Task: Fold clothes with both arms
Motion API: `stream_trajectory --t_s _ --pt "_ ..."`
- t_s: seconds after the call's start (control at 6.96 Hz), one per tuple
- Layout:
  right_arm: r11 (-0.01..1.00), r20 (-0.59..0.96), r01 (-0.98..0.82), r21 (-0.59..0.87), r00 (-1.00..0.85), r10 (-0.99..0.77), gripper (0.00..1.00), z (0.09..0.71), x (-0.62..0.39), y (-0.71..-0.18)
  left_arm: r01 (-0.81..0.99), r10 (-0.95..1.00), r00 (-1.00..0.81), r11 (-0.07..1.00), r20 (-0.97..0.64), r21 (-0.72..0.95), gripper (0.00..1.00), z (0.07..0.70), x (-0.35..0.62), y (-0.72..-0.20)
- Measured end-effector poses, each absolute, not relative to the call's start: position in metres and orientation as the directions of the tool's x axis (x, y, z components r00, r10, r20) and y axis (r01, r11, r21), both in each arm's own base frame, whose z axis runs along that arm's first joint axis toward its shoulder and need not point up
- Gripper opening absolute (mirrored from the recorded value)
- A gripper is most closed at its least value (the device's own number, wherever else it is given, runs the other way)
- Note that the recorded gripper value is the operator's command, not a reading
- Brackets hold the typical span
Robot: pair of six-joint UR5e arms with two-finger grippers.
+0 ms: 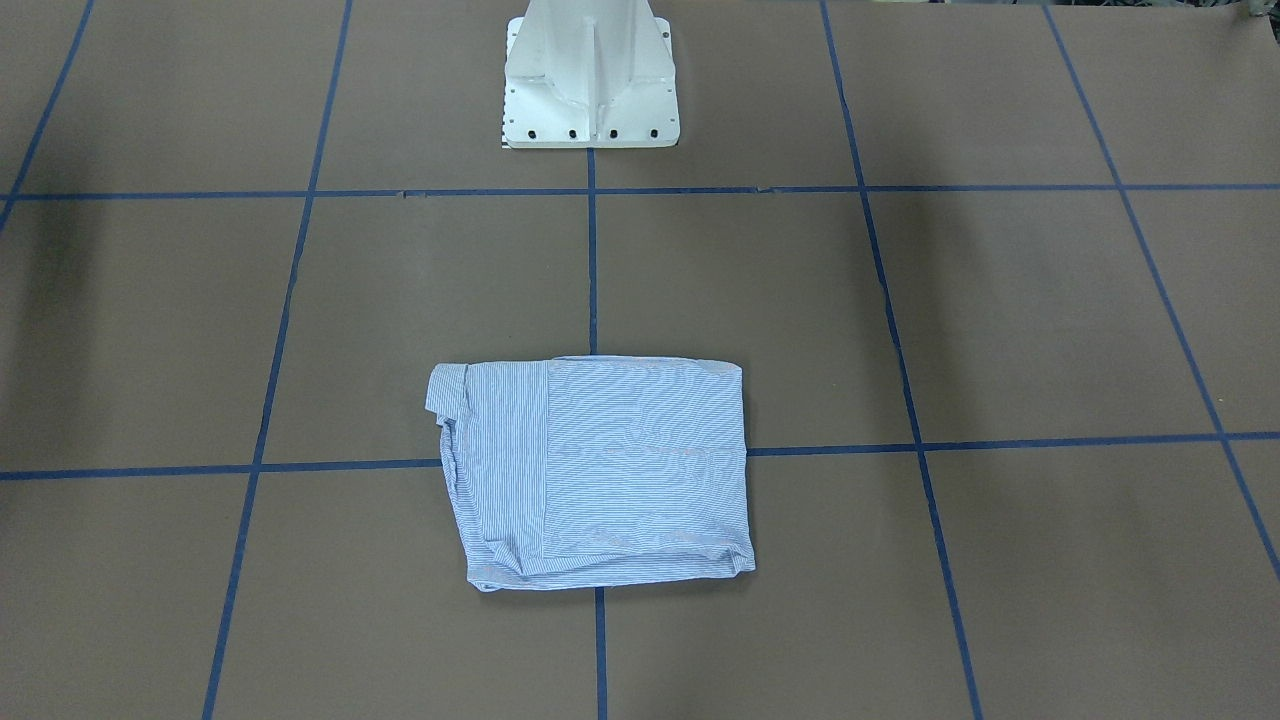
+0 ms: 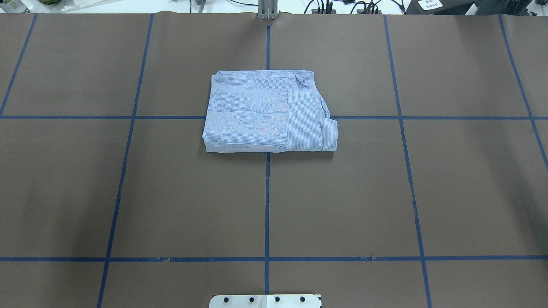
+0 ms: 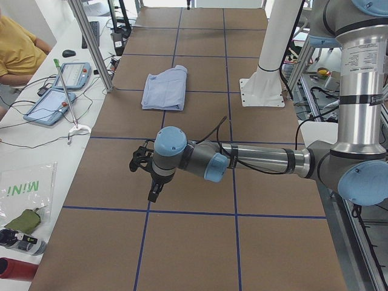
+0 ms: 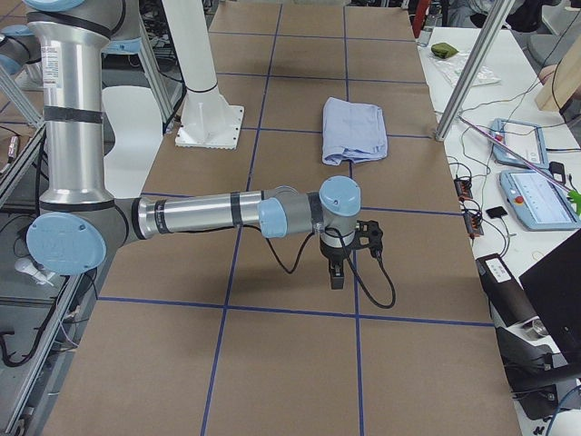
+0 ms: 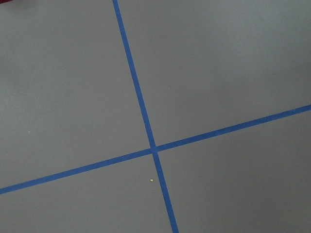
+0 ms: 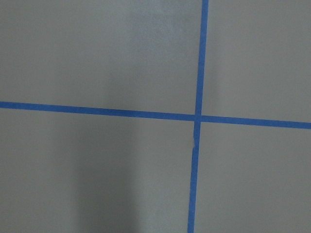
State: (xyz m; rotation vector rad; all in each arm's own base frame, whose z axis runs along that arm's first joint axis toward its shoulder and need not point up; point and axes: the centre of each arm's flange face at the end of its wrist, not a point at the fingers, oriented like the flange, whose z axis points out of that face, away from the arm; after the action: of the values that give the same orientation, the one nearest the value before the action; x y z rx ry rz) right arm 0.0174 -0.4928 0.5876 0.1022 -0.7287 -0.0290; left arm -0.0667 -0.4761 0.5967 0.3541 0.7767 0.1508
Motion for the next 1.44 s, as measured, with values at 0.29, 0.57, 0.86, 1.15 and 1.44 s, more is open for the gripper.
stream_trajectory --t_s 0.29,0.57,0.86,1.15,1.44 --pt "0.994 0.64 -0.013 0.109 0.766 -0.06 1.0 0.587 0.018 -0.494 -0.004 0.263 0.701 0.931 -0.663 0.366 1.0 0.598 -0.065 -0.476" --pt "0.995 0.64 -0.013 0.098 0.766 -0.053 1.0 0.59 0.015 -0.496 -0.005 0.271 0.699 0.927 -0.662 0.375 1.0 0.594 -0.064 -0.477" --pt "0.995 0.651 -0.012 0.099 0.757 -0.056 1.0 0.588 0.013 -0.498 -0.008 0.28 0.698 0.923 -0.659 0.385 1.0 0.59 -0.064 -0.478" --pt "0.993 0.655 -0.009 0.115 0.753 -0.069 1.0 0.58 0.011 -0.505 -0.009 0.29 0.696 0.918 -0.656 0.396 1.0 0.585 -0.063 -0.478" --pt "0.991 0.655 -0.005 0.134 0.751 -0.085 1.0 0.571 0.008 -0.514 -0.009 0.303 0.697 0.91 -0.65 0.414 1.0 0.583 -0.063 -0.479"
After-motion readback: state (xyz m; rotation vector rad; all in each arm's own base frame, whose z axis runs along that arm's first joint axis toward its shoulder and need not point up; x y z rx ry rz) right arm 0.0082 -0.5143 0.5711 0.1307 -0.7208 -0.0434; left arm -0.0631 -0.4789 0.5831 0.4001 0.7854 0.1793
